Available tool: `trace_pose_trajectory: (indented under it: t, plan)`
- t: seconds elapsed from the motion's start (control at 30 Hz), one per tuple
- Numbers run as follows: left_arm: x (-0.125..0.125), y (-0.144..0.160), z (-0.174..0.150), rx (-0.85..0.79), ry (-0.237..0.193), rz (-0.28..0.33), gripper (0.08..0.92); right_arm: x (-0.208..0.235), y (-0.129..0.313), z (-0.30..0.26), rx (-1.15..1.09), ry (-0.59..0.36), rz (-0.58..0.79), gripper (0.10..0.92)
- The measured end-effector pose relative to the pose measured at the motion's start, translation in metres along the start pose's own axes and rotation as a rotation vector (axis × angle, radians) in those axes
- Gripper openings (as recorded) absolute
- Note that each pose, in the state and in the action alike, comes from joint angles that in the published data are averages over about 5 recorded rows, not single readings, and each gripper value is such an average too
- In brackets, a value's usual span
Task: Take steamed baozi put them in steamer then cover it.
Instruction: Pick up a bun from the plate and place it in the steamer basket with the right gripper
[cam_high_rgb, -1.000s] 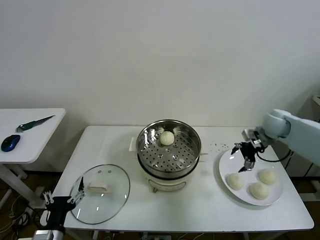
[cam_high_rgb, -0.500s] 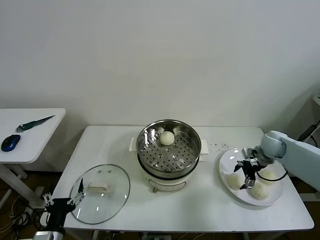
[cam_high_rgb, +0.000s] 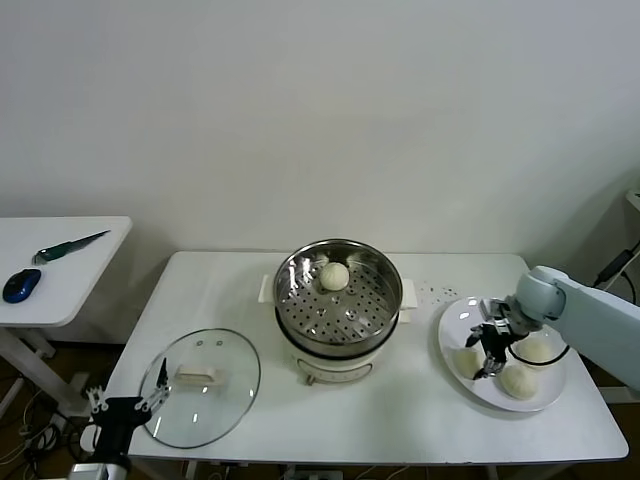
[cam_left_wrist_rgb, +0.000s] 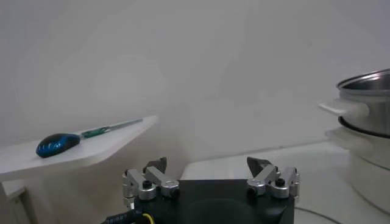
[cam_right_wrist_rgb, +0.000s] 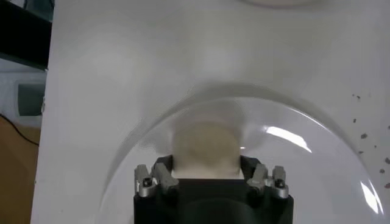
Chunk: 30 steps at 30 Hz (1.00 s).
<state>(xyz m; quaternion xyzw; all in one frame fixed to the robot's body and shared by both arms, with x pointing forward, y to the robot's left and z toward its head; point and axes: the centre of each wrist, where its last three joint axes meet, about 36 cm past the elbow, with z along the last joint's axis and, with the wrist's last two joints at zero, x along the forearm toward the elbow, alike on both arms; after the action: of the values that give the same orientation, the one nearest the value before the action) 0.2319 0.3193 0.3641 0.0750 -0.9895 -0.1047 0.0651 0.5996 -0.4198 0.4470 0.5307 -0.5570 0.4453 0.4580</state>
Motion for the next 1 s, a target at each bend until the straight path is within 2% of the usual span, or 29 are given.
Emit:
trace_pose_trajectory:
  t: [0.23, 0.5, 0.77, 1.0]
  plan:
    - [0.001, 0.0, 0.0, 0.0, 0.001, 0.001, 0.823, 0.021, -0.007, -0.001, 0.005, -0.01, 0.023, 0.653]
    - [0.001, -0.004, -0.004, 0.002, -0.006, 0.011, 0.823, 0.103, -0.043, -0.025, 0.031, -0.043, 0.104, 0.653]
    - [0.0, -0.012, -0.007, 0.014, -0.015, 0.029, 0.823, 0.198, -0.072, -0.093, 0.078, -0.105, 0.18, 0.653]
    - [-0.001, -0.019, -0.014, 0.025, -0.032, 0.054, 0.823, 0.235, -0.081, -0.17, 0.106, -0.164, 0.209, 0.659]
